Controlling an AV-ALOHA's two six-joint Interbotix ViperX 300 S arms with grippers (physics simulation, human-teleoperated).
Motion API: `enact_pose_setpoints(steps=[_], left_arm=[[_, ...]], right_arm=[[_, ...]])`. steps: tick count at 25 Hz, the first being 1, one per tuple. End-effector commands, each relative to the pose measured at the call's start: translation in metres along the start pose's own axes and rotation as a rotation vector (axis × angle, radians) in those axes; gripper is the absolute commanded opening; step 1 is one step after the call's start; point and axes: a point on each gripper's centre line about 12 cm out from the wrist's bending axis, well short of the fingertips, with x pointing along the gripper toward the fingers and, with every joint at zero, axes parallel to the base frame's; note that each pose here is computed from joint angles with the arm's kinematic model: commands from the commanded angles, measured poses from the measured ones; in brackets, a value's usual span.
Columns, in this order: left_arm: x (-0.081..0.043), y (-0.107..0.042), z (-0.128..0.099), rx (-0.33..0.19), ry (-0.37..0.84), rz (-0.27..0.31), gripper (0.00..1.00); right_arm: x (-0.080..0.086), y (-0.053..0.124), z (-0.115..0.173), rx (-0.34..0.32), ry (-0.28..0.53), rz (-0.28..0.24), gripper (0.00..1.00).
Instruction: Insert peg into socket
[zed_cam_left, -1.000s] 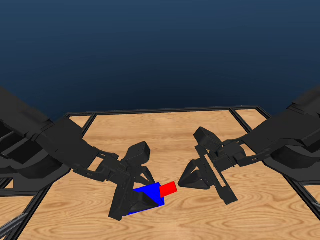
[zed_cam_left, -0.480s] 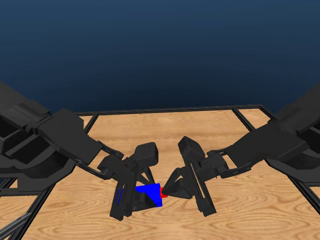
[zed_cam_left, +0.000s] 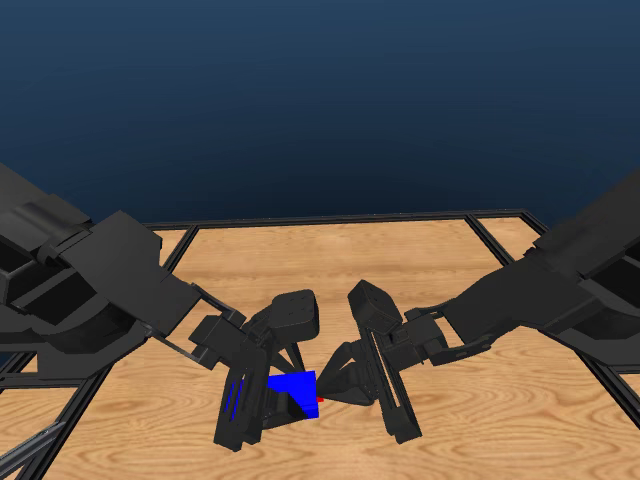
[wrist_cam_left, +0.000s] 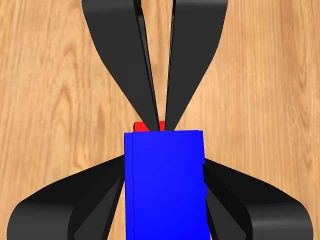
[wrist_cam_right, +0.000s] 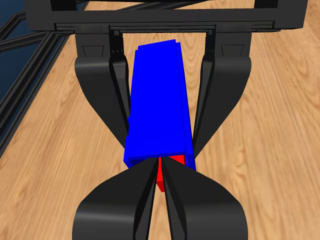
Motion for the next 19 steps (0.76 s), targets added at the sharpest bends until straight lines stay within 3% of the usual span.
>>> enact_pose_setpoints(steps=[1, 6, 7, 8, 9, 10, 11, 16, 19], left_arm=[[-0.011, -0.001, 0.019, -0.052, -0.057, -0.013, 0.0], [0.001, 0.006, 0.004, -0.117, -0.034, -0.009, 0.0], [0.008, 0.011, -0.007, -0.129, -0.004, 0.007, 0.0], [0.007, 0.008, -0.002, -0.126, -0.018, -0.003, 0.0], [0.011, 0.01, -0.008, -0.139, -0.004, 0.002, 0.0], [0.009, 0.014, -0.01, -0.129, -0.005, 0.006, 0.0], [0.01, 0.009, -0.009, -0.144, -0.011, -0.007, 0.0], [0.007, 0.003, -0.001, -0.114, -0.015, -0.005, 0.0], [0.002, 0.0, 0.005, -0.108, -0.024, -0.006, 0.0]], right_arm=[[-0.017, 0.011, 0.023, -0.017, -0.106, 0.025, 0.0], [-0.061, 0.013, 0.016, -0.067, -0.202, 0.002, 0.0], [-0.067, 0.007, 0.008, -0.073, -0.187, -0.023, 0.0], [-0.075, 0.006, 0.004, -0.084, -0.201, -0.035, 0.0], [-0.08, 0.008, 0.016, -0.069, -0.261, -0.041, 0.0], [-0.083, 0.007, 0.01, -0.066, -0.243, -0.057, 0.0], [-0.086, 0.004, 0.007, -0.052, -0.243, -0.064, 0.0], [-0.074, -0.009, -0.027, 0.012, -0.18, -0.108, 0.0], [-0.064, -0.007, -0.03, 0.055, -0.175, -0.086, 0.0]])
